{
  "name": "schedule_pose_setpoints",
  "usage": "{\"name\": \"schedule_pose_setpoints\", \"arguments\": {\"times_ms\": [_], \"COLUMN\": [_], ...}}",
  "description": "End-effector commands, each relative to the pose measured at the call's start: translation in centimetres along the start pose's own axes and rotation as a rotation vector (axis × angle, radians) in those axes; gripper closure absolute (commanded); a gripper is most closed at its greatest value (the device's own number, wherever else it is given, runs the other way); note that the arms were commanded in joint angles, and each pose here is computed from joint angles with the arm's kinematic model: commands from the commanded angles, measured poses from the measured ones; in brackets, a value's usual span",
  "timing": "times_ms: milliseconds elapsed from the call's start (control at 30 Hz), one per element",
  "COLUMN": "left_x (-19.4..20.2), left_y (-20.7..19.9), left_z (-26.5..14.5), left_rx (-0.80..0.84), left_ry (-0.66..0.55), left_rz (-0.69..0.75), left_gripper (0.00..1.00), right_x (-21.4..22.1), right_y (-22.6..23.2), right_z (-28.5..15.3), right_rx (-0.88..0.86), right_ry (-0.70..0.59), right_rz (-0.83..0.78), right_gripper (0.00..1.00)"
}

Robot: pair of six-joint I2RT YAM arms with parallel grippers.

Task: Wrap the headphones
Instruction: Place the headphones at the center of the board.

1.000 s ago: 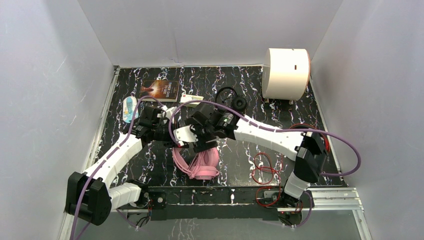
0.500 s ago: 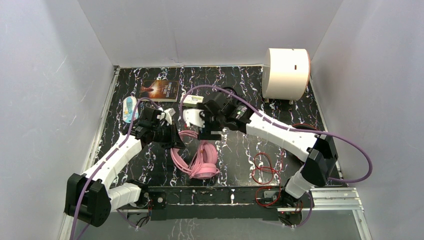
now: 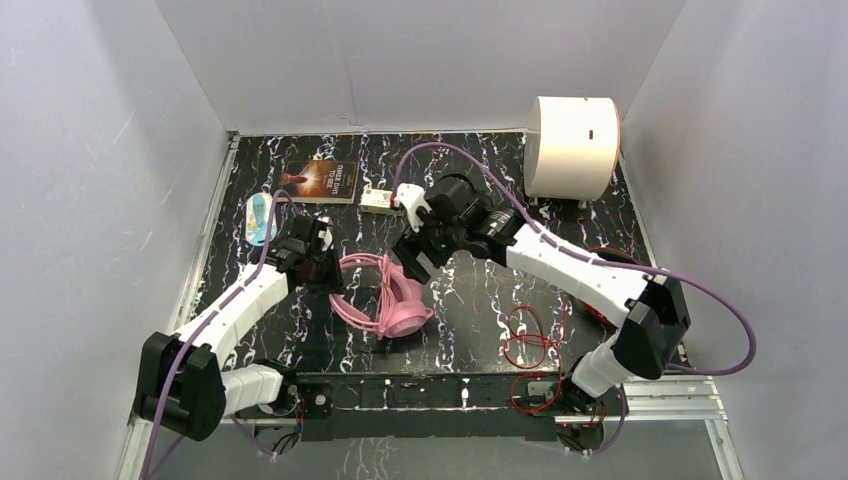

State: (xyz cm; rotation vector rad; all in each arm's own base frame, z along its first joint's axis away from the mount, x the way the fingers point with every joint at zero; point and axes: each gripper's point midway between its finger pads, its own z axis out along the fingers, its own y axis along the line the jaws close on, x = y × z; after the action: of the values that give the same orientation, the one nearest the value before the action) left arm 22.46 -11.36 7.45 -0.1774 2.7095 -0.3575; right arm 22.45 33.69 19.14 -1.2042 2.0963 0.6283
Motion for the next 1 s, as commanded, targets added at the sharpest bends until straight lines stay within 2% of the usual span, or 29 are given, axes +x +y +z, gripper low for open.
{"name": "schedule_pose_setpoints", "arguments": {"times_ms": [0,233,333,400,467,533,600,667,767,833,967], "left_x": [-1.1,0.3,0.2,0.6,0.2,-0.5,-1.2,-2.9,-4.1,-4.4,-3.7], "left_y": [3.5,5.1,6.8,7.6,8.1,7.8,7.5,7.3,6.9,6.3,3.4], "left_z": [1.1,3.5,4.6,4.5,3.6,2.3,0.7,-2.8,-4.3,-5.0,-6.3], "left_rx": [-0.183,-0.281,-0.364,-0.426,-0.473,-0.470,-0.460,-0.468,-0.454,-0.426,-0.262], "left_ry": [-0.054,0.047,0.046,0.079,0.061,0.023,-0.019,-0.113,-0.166,-0.170,-0.142], "left_rz": [0.015,-0.028,-0.055,-0.076,-0.107,-0.127,-0.143,-0.161,-0.160,-0.155,-0.163], "left_gripper": [1.00,0.90,0.84,0.72,0.58,0.44,0.19,0.09,0.07,0.02,0.04], "right_x": [-2.3,-1.0,-0.2,0.4,0.9,0.7,0.7,1.4,2.2,2.7,2.8], "right_y": [-0.6,-3.0,-4.1,-5.1,-5.9,-6.2,-6.5,-7.8,-8.1,-8.3,-8.5], "right_z": [-1.9,-2.5,-3.9,-5.1,-5.9,-6.9,-7.4,-7.5,-7.3,-7.2,-7.9], "right_rx": [-0.005,0.034,0.081,0.113,0.159,0.181,0.198,0.249,0.252,0.258,0.273], "right_ry": [-0.116,-0.133,-0.150,-0.169,-0.144,-0.152,-0.157,-0.127,-0.088,-0.061,-0.050], "right_rz": [0.103,0.208,0.209,0.249,0.267,0.271,0.278,0.330,0.351,0.354,0.353], "right_gripper": [0.01,0.01,0.01,0.01,0.01,0.01,0.01,0.01,0.01,0.01,0.01]}}
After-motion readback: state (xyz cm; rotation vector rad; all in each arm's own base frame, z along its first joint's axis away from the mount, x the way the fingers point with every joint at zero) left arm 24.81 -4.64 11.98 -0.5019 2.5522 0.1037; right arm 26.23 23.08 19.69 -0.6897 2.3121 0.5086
